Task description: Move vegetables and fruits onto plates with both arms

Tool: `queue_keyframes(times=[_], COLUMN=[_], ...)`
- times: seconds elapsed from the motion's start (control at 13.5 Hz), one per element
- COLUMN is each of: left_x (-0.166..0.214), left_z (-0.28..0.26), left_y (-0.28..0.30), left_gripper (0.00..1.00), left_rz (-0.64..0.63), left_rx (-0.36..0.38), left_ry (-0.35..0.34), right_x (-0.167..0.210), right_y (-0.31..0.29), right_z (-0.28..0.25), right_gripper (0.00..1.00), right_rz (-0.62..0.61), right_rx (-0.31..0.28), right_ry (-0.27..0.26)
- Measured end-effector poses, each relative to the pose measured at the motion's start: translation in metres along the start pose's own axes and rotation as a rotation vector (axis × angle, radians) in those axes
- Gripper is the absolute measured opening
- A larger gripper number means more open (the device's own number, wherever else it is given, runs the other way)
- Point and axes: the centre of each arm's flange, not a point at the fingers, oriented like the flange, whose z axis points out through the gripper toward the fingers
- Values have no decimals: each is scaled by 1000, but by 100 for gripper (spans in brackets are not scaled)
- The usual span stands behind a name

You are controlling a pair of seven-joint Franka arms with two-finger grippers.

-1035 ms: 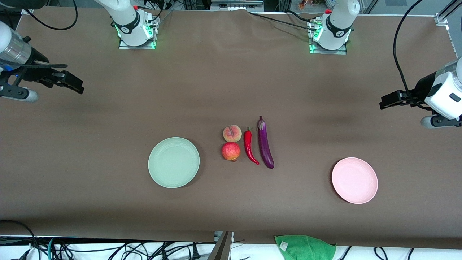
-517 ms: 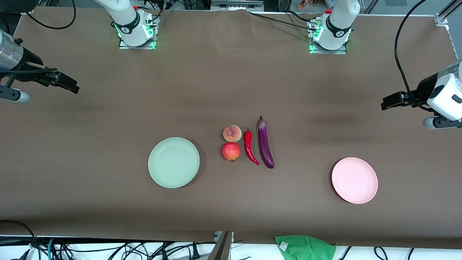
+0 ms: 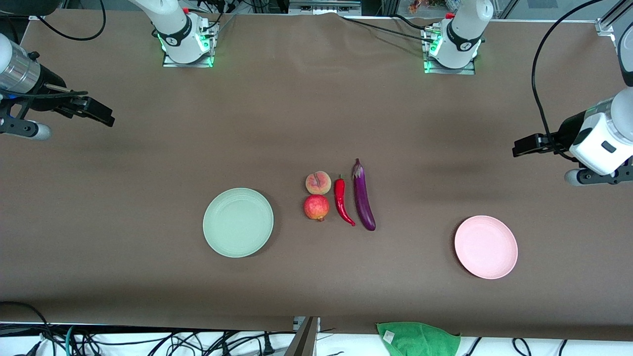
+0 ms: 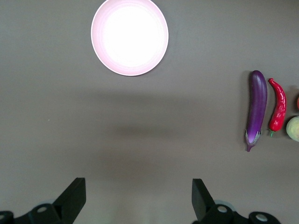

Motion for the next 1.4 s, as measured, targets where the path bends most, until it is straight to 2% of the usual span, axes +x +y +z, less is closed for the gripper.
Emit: queue_keyframes(times=[0.3, 0.44, 0.67, 1.03, 1.4], left_x=[10, 24, 35, 53, 64], left_z=[21, 56, 108, 177, 254], left_y=[10, 39, 89, 159, 208], left_gripper=[100, 100, 100, 100, 100], left_rz=[13, 31, -35, -111, -153], left_rx=[-27, -56, -78, -123, -120], left_ry=[6, 44, 34, 76, 114], right_x=[-2, -4, -4, -3, -3], right_y=[-8, -12, -12, -11, -10], right_z=[0, -1, -1, -1, -1], right_gripper=[100, 100, 100, 100, 100], right_rz=[-15, -22, -23, -20, -18], right_rx=[-1, -1, -1, -1, -1], right_ry=[1, 3, 4, 3, 3])
